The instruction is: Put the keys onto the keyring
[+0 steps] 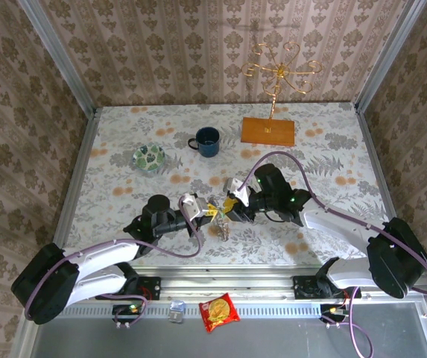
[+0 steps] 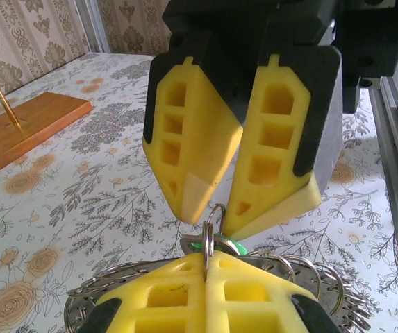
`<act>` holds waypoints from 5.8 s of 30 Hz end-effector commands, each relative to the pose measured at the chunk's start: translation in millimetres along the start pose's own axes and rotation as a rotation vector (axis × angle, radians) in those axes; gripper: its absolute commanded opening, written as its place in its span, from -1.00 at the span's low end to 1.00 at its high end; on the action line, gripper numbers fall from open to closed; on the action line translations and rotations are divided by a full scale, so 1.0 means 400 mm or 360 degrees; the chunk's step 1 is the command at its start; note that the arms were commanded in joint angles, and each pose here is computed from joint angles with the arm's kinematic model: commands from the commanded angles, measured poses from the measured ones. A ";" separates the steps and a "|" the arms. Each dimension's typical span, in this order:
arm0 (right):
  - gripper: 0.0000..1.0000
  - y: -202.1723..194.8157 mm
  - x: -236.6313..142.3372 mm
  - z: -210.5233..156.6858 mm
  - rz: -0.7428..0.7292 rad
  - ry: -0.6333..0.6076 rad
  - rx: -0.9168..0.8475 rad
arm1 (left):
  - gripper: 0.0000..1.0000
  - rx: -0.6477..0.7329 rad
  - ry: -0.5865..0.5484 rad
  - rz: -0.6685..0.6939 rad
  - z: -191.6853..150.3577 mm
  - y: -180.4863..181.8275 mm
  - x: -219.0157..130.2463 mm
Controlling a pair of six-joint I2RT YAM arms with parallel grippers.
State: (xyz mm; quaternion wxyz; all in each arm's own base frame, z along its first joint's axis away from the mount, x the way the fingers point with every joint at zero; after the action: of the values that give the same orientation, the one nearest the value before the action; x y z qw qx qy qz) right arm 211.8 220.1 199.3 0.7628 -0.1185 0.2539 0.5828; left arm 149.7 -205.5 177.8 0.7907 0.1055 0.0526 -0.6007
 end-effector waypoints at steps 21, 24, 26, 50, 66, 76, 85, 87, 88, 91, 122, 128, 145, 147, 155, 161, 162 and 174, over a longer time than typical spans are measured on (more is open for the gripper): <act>-1.00 -0.024 -0.001 0.014 0.0047 -0.0051 0.0039 | -1.00 0.0095 -0.0172 -0.0017 0.040 -0.004 -0.010; -1.00 -0.038 0.034 -0.025 0.0116 0.0098 0.0121 | -1.00 0.0120 -0.0270 -0.0031 0.049 -0.008 -0.015; -1.00 -0.039 0.043 -0.017 0.0176 0.0073 0.0143 | -1.00 0.0122 -0.0265 -0.0048 0.049 -0.009 -0.012; -0.50 -0.013 0.004 0.027 0.0186 -0.0316 -0.0166 | -1.00 0.0060 -0.0343 -0.0044 0.036 -0.012 -0.009; -1.00 -0.007 -0.015 0.046 0.0235 -0.0033 -0.0247 | -0.55 0.0055 -0.0075 0.0019 0.006 0.000 0.001; -1.00 0.024 -0.010 0.080 0.0279 0.0379 -0.0511 | -0.58 0.0104 0.0006 -0.0013 0.025 0.005 0.005; -1.00 0.042 0.006 0.096 0.0278 0.0468 -0.0629 | -0.55 0.0084 -0.0041 -0.0082 0.034 -0.002 0.002; -1.00 0.049 0.007 0.104 0.0297 0.0441 -0.0643 | -0.62 0.0083 -0.0036 -0.0092 0.035 -0.002 0.005; -1.00 0.053 0.010 0.106 0.0312 0.0428 -0.0647 | -0.65 0.0082 -0.0036 -0.0094 0.035 -0.001 0.007; -1.00 0.058 0.013 0.111 0.0334 0.0384 -0.0619 | -0.86 0.0089 -0.0055 -0.0105 0.040 0.000 0.010; -0.72 -0.015 -0.004 0.039 0.0357 -0.0237 -0.0113 | -1.00 -0.0006 -0.0327 -0.0080 0.034 -0.005 0.001; -1.00 -0.004 -0.017 0.049 0.0402 -0.0214 -0.0138 | -0.58 -0.0036 -0.0252 0.0012 0.019 0.007 0.001; -1.00 0.031 0.005 0.076 0.0355 0.0344 -0.0519 | -0.54 0.0072 -0.0028 -0.0096 0.040 0.007 0.010; -1.00 0.036 0.009 0.079 0.0358 0.0381 -0.0551 | -0.58 0.0082 -0.0026 -0.0102 0.045 0.007 0.010; -1.00 0.040 0.011 0.084 0.0331 0.0457 -0.0608 | -0.59 0.0085 -0.0036 -0.0130 0.052 0.004 0.008; -1.00 0.040 0.003 0.097 0.0310 0.0393 -0.0602 | -0.50 0.0070 -0.0036 -0.0143 0.044 -0.001 0.005; -1.00 0.039 0.004 0.095 0.0312 0.0395 -0.0597 | -0.50 0.0065 -0.0037 -0.0142 0.042 -0.002 0.004; -0.75 0.034 -0.006 0.098 0.0251 0.0300 -0.0538 | -1.00 0.0087 -0.0073 -0.0160 0.053 -0.002 0.004</act>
State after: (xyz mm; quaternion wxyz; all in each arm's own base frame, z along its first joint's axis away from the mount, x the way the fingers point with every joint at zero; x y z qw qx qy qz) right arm 210.4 242.9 226.8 0.6391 -0.3024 0.2479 0.6623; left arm 145.8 -209.6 178.8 0.7561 0.1141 0.0671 -0.6409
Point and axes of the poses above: each hand's point on the last joint's axis, 136 mm out from that joint toward the fingers, its own x axis out along the fingers, its own y axis along the line the jaws close on, z = x × y, the point moved 9 cm from there along -x, back along the fingers, and after that the axes turned 2 degrees about x, right-handed, at the moved point
